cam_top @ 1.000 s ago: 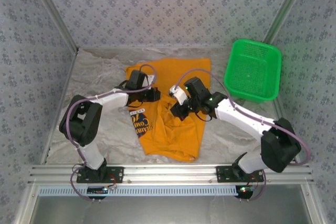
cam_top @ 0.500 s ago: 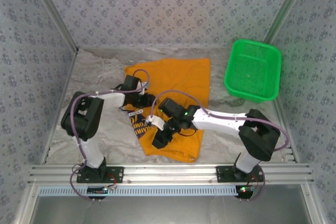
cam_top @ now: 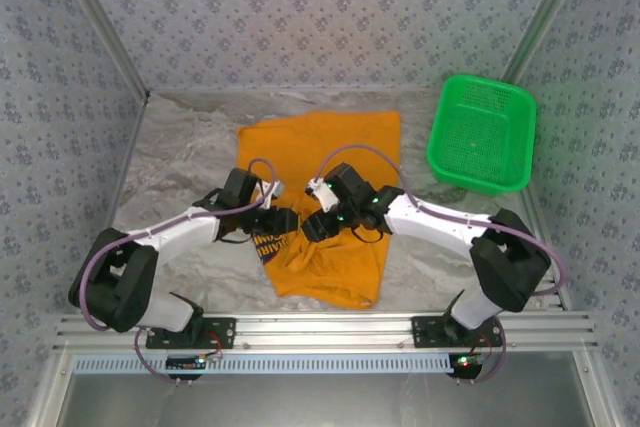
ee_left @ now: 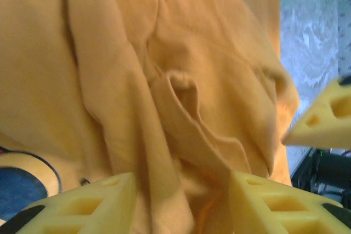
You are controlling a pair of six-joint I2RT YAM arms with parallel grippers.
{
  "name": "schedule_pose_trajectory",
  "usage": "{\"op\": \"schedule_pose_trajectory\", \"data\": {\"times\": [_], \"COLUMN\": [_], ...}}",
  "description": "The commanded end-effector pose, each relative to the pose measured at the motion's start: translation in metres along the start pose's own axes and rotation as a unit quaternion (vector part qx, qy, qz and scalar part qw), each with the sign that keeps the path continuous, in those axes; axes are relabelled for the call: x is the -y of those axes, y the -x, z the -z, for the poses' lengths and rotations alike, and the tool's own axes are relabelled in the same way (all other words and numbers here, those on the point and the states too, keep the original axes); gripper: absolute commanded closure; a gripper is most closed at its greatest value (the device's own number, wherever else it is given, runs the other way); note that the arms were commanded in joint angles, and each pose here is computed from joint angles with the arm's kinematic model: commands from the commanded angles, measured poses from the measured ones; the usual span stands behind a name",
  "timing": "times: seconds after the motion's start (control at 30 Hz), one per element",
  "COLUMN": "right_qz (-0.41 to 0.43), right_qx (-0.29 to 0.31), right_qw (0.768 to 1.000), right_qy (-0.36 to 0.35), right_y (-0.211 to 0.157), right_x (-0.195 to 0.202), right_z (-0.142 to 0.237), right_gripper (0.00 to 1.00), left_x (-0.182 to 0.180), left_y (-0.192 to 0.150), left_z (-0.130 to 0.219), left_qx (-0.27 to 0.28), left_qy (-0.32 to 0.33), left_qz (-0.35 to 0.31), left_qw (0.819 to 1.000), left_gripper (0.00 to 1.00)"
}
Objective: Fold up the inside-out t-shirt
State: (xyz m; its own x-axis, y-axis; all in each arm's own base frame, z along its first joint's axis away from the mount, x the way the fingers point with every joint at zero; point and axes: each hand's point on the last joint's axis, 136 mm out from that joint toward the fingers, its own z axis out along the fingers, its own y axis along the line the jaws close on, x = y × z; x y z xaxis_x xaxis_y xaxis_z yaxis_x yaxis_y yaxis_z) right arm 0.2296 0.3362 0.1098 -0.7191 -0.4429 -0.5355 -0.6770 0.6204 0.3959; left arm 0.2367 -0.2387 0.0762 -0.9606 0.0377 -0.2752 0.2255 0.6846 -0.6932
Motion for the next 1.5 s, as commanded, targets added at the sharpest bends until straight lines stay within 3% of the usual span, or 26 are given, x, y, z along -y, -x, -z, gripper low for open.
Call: {"op": "schedule_pose_trajectory", "data": {"times": [0.0, 0.07, 0.2, 0.3, 0.37, 0.47, 0.53, 0.57, 0.63, 0.7, 0.8, 0.97, 1.1, 1.4, 1.47], "right_qz": [-0.059, -0.065, -0.066, -0.039, -0.012, 0.019, 0.030, 0.032, 0.024, 0.012, 0.017, 0.012, -0.010, -0.236, -0.268], "right_qx": [0.012, 0.008, 0.005, 0.029, 0.043, 0.055, 0.052, 0.049, 0.033, 0.025, 0.056, 0.081, 0.064, 0.015, -0.002], "right_qw": [0.998, 0.998, 0.998, 0.999, 0.998, 0.997, 0.996, 0.995, 0.993, 0.990, 0.993, 0.995, 0.983, 0.950, 0.945], "right_qy": [-0.022, -0.018, -0.008, 0.020, 0.036, 0.058, 0.073, 0.084, 0.114, 0.141, 0.105, -0.064, -0.170, -0.202, -0.190], "right_y": [0.014, 0.015, 0.023, 0.043, 0.057, 0.074, 0.073, 0.071, 0.065, 0.062, 0.067, 0.051, 0.006, -0.089, -0.105], "right_x": [0.011, 0.013, 0.011, -0.010, -0.028, -0.053, -0.064, -0.070, -0.080, -0.089, -0.077, -0.007, 0.046, 0.116, 0.117], "right_z": [-0.012, -0.023, -0.041, -0.035, -0.029, -0.022, -0.029, -0.035, -0.048, -0.051, -0.030, 0.035, 0.077, 0.092, 0.088], "right_gripper": [0.49, 0.52, 0.78, 0.95, 0.97, 0.98, 0.94, 0.84, 0.80, 0.68, 0.53, 0.48, 0.46, 0.44, 0.44], "left_x": [-0.003, -0.008, -0.019, -0.023, -0.027, -0.034, -0.041, -0.046, -0.058, -0.066, -0.071, -0.058, -0.025, 0.026, 0.068], "left_y": [0.008, 0.014, 0.027, 0.033, 0.034, 0.032, 0.032, 0.033, 0.034, 0.036, 0.037, 0.041, 0.043, 0.034, 0.021], "left_z": [0.002, 0.003, 0.018, 0.037, 0.048, 0.062, 0.071, 0.076, 0.087, 0.100, 0.112, 0.119, 0.099, 0.015, -0.001], "left_qx": [0.027, 0.041, 0.075, 0.109, 0.123, 0.131, 0.141, 0.148, 0.162, 0.180, 0.200, 0.191, 0.164, 0.037, 0.001], "left_qy": [0.006, 0.012, 0.008, 0.011, 0.021, 0.035, 0.046, 0.054, 0.071, 0.081, 0.098, 0.104, 0.099, 0.097, 0.046], "left_qz": [0.012, 0.017, 0.049, 0.056, 0.064, 0.086, 0.097, 0.105, 0.126, 0.141, 0.144, 0.118, 0.043, -0.085, -0.177], "left_qw": [1.000, 0.999, 0.996, 0.992, 0.990, 0.987, 0.984, 0.982, 0.976, 0.970, 0.964, 0.969, 0.981, 0.991, 0.983], "left_gripper": [0.55, 0.65, 0.96, 0.99, 0.96, 0.63, 0.53, 0.50, 0.50, 0.50, 0.42, 0.41, 0.40, 0.41, 0.41]}}
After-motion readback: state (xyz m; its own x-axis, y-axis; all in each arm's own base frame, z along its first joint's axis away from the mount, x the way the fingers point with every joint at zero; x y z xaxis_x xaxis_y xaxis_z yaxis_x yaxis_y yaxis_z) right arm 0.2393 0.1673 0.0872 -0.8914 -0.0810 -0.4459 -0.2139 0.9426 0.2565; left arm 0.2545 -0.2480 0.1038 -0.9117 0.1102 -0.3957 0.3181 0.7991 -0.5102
